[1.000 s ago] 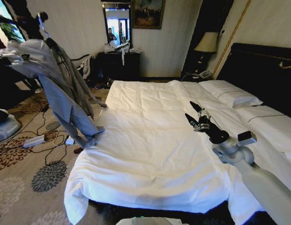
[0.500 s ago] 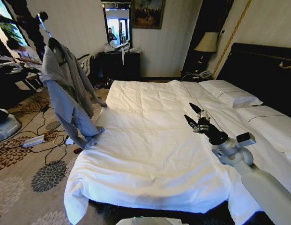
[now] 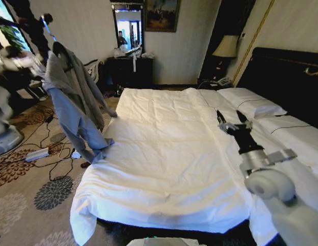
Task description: Pick up the clothes from the bed and hang them on the clothes hanger.
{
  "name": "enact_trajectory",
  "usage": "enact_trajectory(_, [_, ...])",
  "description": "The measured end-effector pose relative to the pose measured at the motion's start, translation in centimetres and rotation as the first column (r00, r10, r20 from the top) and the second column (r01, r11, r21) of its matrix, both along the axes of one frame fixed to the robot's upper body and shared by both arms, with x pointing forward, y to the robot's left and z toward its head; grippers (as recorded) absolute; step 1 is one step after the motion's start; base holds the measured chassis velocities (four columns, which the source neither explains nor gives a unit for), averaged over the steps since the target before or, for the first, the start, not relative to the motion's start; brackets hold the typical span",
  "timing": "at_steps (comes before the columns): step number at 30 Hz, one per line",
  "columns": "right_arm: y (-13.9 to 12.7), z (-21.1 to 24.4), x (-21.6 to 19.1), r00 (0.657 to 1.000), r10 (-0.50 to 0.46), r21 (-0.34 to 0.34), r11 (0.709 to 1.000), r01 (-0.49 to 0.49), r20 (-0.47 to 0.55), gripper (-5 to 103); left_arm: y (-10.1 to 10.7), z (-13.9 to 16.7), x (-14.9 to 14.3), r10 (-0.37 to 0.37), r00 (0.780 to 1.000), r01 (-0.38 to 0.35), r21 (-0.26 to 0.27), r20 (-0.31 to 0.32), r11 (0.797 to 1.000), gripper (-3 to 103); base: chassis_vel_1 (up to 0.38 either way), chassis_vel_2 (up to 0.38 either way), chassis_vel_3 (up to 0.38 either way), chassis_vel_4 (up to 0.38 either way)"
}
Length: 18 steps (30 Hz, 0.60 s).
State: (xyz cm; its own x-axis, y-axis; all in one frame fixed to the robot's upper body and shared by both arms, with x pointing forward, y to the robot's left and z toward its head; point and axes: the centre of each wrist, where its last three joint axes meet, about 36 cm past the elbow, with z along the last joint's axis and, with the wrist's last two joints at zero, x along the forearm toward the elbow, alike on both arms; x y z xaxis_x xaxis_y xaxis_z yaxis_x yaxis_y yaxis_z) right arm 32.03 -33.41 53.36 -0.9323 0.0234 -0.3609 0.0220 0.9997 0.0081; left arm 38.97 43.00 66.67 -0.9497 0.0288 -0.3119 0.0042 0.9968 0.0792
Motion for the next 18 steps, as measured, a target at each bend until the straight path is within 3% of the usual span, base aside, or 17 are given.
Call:
enact_trajectory(1, [0.5,-1.8,-1.3,0.999,-0.026,-0.036,0.999,0.026,0.022,100,-2.2,-3.8,-2.5,0.0,0.999,-0.001,-0.016,-0.049,1.0,100,0.0,0.0,0.0,0.0])
enact_trajectory(2, [0.9,-2.5,-2.1,0.999,-0.027,-0.04,0.999,0.028,0.026,100,-3.3,-5.4,-3.8,0.002,0.998,-0.004,-0.019,-0.069,1.0,100,0.0,0.0,0.0,0.0])
enact_trajectory(4, [1.4,-3.0,-2.7,0.999,-0.024,-0.039,0.999,0.025,0.025,100,-4.2,-6.6,-4.9,0.006,0.997,-0.008,-0.019,-0.078,1.0,100,0.0,0.0,0.0,0.0])
enact_trajectory(8, [4.3,-4.2,-6.4,1.0,-0.026,-0.051,0.998,0.026,0.007,100,-10.6,-12.0,-12.0,0.022,0.988,-0.03,-0.051,-0.155,0.998,100,0.0,0.0,0.0,0.0])
enact_trajectory(13, [5.6,-2.6,-7.9,0.999,0.017,-0.084,0.996,-0.014,0.029,100,-13.7,-12.8,-15.0,0.001,0.989,-0.006,-0.035,-0.148,0.999,100,0.0,0.0,0.0,0.0])
enact_trajectory(18, [5.8,-2.0,-8.4,1.0,0.024,-0.097,0.995,-0.022,0.02,100,-14.2,-13.1,-15.7,0.002,0.988,-0.008,-0.038,-0.157,0.999,100,0.0,0.0,0.0,0.0])
